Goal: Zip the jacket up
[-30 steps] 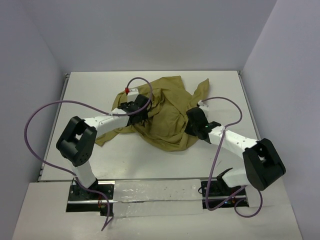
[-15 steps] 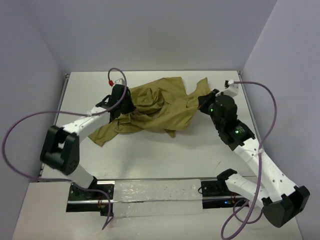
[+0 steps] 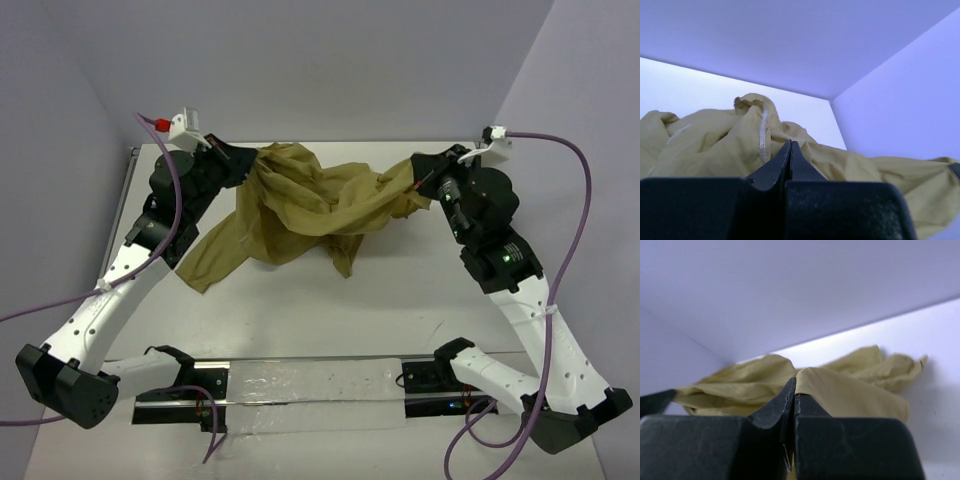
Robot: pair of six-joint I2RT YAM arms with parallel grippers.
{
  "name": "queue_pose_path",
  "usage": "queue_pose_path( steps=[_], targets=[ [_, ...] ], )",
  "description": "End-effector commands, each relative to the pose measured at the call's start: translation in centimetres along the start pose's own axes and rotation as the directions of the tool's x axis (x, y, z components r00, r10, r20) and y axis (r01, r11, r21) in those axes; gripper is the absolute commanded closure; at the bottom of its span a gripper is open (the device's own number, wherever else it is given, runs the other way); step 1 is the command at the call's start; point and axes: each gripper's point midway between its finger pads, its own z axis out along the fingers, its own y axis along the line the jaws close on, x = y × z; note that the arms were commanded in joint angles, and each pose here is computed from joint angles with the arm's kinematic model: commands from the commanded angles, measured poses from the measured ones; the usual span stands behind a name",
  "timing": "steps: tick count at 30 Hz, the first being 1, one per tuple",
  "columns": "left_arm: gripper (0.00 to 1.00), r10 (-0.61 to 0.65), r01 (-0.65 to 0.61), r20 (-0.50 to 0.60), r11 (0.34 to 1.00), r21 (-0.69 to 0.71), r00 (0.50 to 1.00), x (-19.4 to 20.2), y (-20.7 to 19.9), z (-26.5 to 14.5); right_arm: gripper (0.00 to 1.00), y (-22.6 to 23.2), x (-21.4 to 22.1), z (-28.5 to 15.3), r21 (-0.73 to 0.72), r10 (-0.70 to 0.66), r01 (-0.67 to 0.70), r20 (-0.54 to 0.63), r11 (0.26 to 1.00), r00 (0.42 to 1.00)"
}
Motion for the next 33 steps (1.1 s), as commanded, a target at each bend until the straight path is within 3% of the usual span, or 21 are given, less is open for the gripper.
queue_pose_path(
  steps=[1,6,11,16,22,26,29,30,32,33],
  targets=[
    [1.00,0.019,-0.019,0.016,1.000,-0.002,1.000,-0.2,0.2,0.2,1.00,1.7,-5.0,-1.5,-0.037,-0.022,0.027,0.120,0.999,0.993],
    [1.00,0.026,-0.027,0.019,0.998,0.056,0.999,-0.8,-1.2,-0.1,1.00,1.2,-7.1,0.3,0.022,-0.045,0.042,0.159,0.999,0.986],
    [1.00,0.049,-0.048,-0.031,0.998,0.050,0.998,0.2,-1.0,0.5,1.00,1.6,-7.2,2.7,0.027,-0.049,0.047,0.112,0.999,0.993],
    [1.00,0.064,-0.064,-0.049,0.998,0.004,0.997,0.7,-0.1,1.0,1.00,0.8,-5.6,4.4,0.056,-0.049,0.045,0.067,0.997,0.997],
    [1.00,0.055,-0.049,-0.098,0.997,0.061,0.994,2.3,-0.7,1.5,1.00,-1.2,-1.9,8.3,0.079,-0.039,0.042,-0.048,0.996,0.998],
    [1.00,0.035,-0.013,-0.228,0.996,0.094,0.973,7.7,-1.7,3.0,1.00,-1.6,0.5,12.0,0.055,-0.027,0.036,-0.165,0.998,0.986],
    [1.00,0.074,-0.012,-0.394,0.987,0.158,0.916,15.2,-3.8,4.0,0.99,-3.7,3.6,15.7,0.135,-0.015,0.053,-0.265,0.989,0.964],
    [1.00,0.089,-0.022,-0.403,0.986,0.168,0.911,15.9,-4.4,4.1,0.90,-5.7,7.2,16.9,0.180,0.001,0.073,-0.381,0.981,0.925],
    [0.96,0.102,-0.049,-0.416,0.989,0.136,0.903,16.7,-4.0,4.3,0.80,-5.3,7.0,17.8,0.179,-0.007,0.089,-0.414,0.980,0.910],
    [0.78,0.104,-0.065,-0.404,0.992,0.108,0.909,16.0,-3.6,4.4,0.68,-6.0,8.0,18.0,0.199,-0.002,0.102,-0.448,0.975,0.894]
  ],
)
